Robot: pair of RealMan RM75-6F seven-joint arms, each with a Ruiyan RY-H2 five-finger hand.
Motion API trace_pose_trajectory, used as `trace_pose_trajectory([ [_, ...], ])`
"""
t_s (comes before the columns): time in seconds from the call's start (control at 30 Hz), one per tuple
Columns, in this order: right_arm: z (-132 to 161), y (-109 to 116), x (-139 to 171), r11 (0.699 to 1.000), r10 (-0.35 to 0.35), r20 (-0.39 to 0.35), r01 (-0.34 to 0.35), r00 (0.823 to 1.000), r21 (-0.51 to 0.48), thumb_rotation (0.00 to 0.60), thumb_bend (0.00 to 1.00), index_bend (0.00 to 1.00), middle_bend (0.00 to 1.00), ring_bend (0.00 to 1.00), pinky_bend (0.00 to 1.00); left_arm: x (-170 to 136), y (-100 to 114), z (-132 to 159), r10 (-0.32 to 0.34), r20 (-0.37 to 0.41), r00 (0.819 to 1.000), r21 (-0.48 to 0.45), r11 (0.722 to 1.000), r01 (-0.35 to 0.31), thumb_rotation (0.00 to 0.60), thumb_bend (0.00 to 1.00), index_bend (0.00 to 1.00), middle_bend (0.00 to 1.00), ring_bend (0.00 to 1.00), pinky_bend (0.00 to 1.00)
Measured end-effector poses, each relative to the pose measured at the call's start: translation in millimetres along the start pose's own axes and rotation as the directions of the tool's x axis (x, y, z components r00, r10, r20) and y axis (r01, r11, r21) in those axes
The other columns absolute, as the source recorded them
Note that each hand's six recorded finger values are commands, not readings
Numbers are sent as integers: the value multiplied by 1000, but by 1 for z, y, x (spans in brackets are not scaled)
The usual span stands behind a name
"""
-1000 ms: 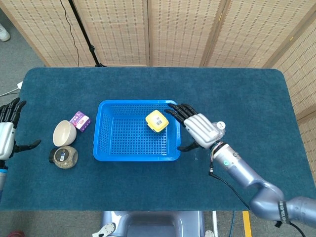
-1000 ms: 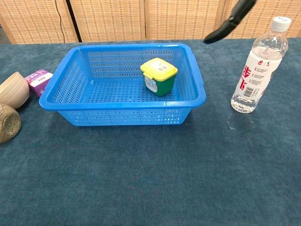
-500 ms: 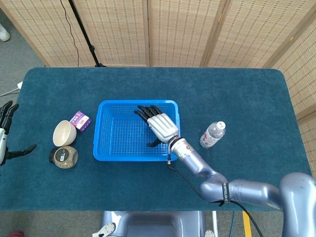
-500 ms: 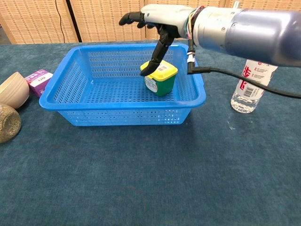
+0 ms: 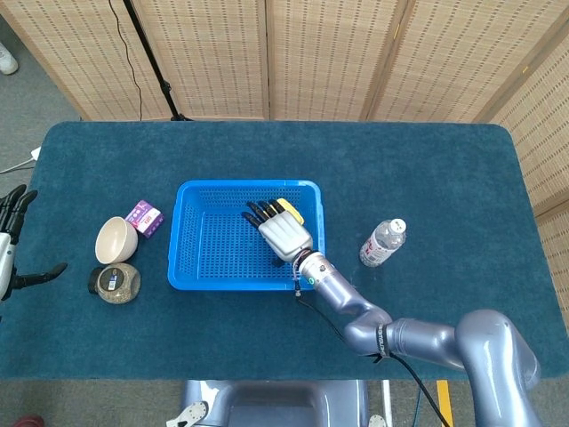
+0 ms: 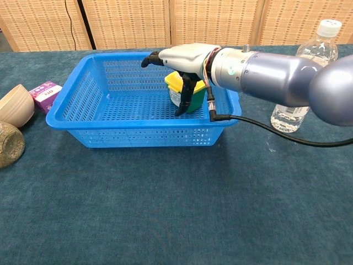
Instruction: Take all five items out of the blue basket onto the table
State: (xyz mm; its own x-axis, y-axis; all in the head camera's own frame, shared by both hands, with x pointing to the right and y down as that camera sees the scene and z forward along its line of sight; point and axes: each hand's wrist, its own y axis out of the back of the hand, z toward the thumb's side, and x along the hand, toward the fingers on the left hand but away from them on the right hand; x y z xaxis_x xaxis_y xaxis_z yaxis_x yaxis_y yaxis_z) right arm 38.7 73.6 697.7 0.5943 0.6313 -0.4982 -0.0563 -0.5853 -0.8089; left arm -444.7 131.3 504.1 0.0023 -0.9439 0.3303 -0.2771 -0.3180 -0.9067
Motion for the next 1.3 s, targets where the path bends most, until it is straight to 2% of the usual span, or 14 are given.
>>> trace_pose_trajectory([
  [0.2, -5, -6, -7, 994, -10, -5, 11, 1000, 108, 600, 0, 0, 0, 0, 86, 0, 0, 0, -2, -1, 1000, -5, 1000, 2, 600, 45, 0, 0, 0, 0],
  [0.4, -22, -6, -14, 975, -26, 19, 21, 1000, 223, 600, 0, 1, 0, 0, 104, 0, -1, -2, -6, -5, 1000, -4, 1000, 6, 600, 45, 0, 0, 0, 0],
  [0.6, -37, -10, -18, 957, -9, 45, -5, 999, 290, 600, 0, 42, 5, 11, 243, -1, 0, -4, -7, -10, 1000, -1, 1000, 7, 600, 46, 0, 0, 0, 0],
  [0.7, -41, -16, -19, 951, 13, 47, -27, 999, 309, 600, 0, 93, 72, 99, 364, -1, 0, -4, -5, -11, 1000, -1, 1000, 5, 600, 46, 0, 0, 0, 0],
  [0.8, -41, -21, -19, 943, 22, 43, -35, 999, 330, 600, 1, 200, 210, 253, 528, -1, 0, -3, -7, -10, 1000, -4, 1000, 7, 600, 45, 0, 0, 0, 0],
  [0.87, -41, -23, -20, 941, 23, 41, -35, 999, 337, 600, 42, 317, 341, 376, 628, -2, -2, -3, -12, -11, 1000, -17, 1000, 12, 600, 45, 0, 0, 0, 0],
  [0.93, -39, -25, -21, 937, 15, 35, -26, 999, 349, 600, 108, 401, 431, 457, 673, -2, -4, -2, -16, -13, 1000, -36, 999, 15, 600, 45, 0, 0, 0, 0],
  [1.1, -33, -23, -22, 923, -32, 4, 28, 999, 384, 600, 208, 474, 511, 528, 694, -1, -18, 1, -63, -6, 998, -73, 995, 62, 600, 46, 0, 0, 0, 0],
  [1.3, -24, -2, -17, 927, -153, -67, 167, 986, 336, 600, 221, 477, 515, 532, 694, 2, -26, 3, -87, 5, 996, -70, 994, 87, 600, 46, 0, 0, 0, 0],
])
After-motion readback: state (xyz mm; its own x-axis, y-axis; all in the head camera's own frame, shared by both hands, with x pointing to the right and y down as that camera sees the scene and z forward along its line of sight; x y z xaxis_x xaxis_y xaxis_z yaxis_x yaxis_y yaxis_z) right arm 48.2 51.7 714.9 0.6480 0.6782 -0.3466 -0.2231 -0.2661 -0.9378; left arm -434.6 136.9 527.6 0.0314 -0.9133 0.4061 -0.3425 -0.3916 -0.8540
